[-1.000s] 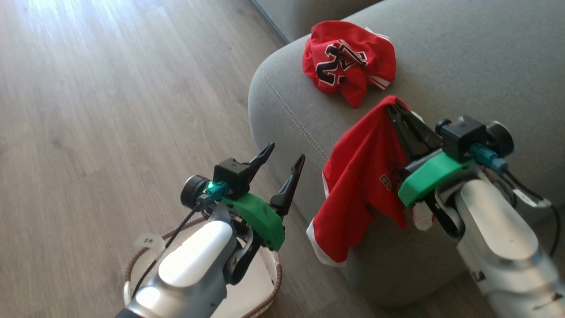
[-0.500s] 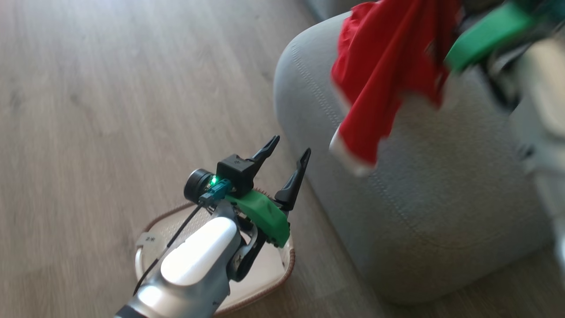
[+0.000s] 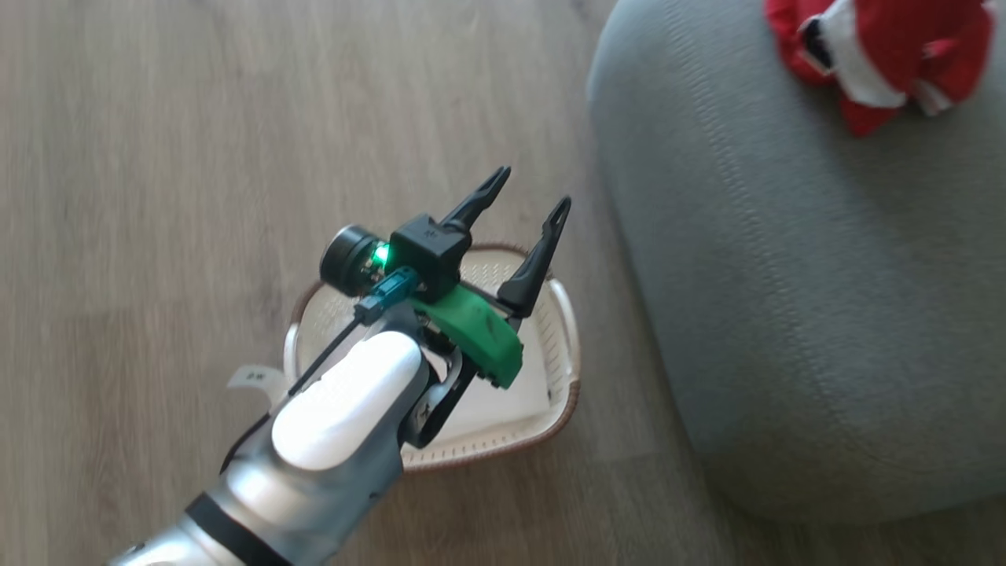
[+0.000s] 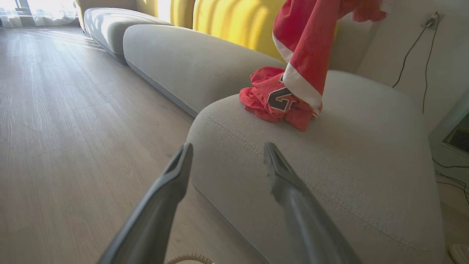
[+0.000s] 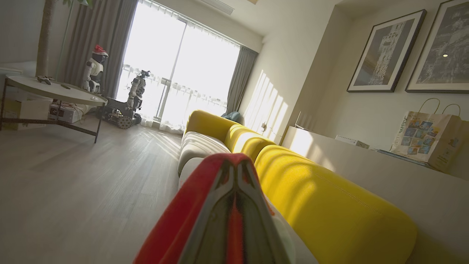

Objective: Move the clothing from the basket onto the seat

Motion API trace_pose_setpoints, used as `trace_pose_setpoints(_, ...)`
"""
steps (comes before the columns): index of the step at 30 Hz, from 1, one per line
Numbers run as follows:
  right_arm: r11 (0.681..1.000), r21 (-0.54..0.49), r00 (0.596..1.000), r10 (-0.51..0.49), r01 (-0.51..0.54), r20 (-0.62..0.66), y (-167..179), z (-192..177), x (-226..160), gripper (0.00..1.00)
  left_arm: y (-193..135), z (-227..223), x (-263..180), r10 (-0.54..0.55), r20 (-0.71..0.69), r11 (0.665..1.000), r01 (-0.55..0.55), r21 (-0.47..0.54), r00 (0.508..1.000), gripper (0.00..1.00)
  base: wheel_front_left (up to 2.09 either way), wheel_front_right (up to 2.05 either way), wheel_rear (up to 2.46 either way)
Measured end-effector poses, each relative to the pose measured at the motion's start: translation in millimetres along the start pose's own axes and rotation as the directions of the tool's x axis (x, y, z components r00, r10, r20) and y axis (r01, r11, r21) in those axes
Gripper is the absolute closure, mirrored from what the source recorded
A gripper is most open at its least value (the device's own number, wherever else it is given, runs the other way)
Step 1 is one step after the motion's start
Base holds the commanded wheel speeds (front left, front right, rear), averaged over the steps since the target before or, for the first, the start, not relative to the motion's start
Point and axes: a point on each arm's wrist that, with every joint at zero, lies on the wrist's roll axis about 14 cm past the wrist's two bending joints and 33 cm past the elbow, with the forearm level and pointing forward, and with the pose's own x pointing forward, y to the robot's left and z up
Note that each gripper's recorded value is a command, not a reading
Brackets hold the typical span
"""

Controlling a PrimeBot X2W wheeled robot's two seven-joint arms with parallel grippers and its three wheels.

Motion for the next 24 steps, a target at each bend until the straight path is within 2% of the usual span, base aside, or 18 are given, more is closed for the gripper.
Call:
trace_pose_setpoints(6, 1.0, -0.006, 0.985, -0.024, 0.023, -0.171, 14.7, -92.1, 5.0, 1.0, 21.4, -18.6, 1.6, 0.02, -0.02, 1.0, -0.02, -0.009, 1.0, 0.0, 0.0, 0.0, 0.0)
trace_pose_setpoints(7, 1.0, -0.006, 0.985, -0.024, 0.023, -0.171, 14.7, -92.1, 5.0, 1.0, 21.4, -18.6, 1.6, 0.02, -0.02, 1.0, -0.02, -0.009, 1.0, 0.0, 0.0, 0.0, 0.0)
trace_pose_setpoints(9, 1.0, -0.005, 0.97, -0.018, 0.017, -0.241, 26.5, -129.0, -2.6, 1.0, 28.1, -29.0, 1.4, 0.029, -0.038, 0.999, -0.03, -0.018, 0.999, 0.0, 0.0, 0.0, 0.0)
trace_pose_setpoints(13, 1.0, 0.014, 0.899, 0.031, -0.027, -0.437, 62.8, -217.8, -45.5, 1.0, 36.9, -48.7, 1.6, 0.034, -0.076, 0.999, -0.036, -0.028, 0.997, 0.0, 0.0, 0.0, 0.0)
trace_pose_setpoints(15, 0.998, 0.029, 0.857, 0.056, -0.048, -0.512, 80.4, -250.9, -68.4, 1.0, 38.4, -57.9, 1.8, 0.032, -0.095, 0.999, -0.036, -0.037, 0.995, 0.0, 0.0, 0.0, 0.0)
trace_pose_setpoints(18, 0.998, 0.039, 0.824, 0.067, -0.055, -0.563, 92.7, -275.2, -84.8, 1.0, 40.4, -70.8, 1.6, 0.03, -0.12, 0.998, -0.035, -0.044, 0.992, 0.0, 0.0, 0.0, 0.0)
trace_pose_setpoints(24, 0.998, 0.026, 0.801, 0.055, -0.05, -0.596, 93.2, -288.8, -98.0, 1.0, 39.5, -79.5, 4.9, 0.018, -0.131, 0.998, -0.025, -0.056, 0.991, 0.0, 0.0, 0.0, 0.0)
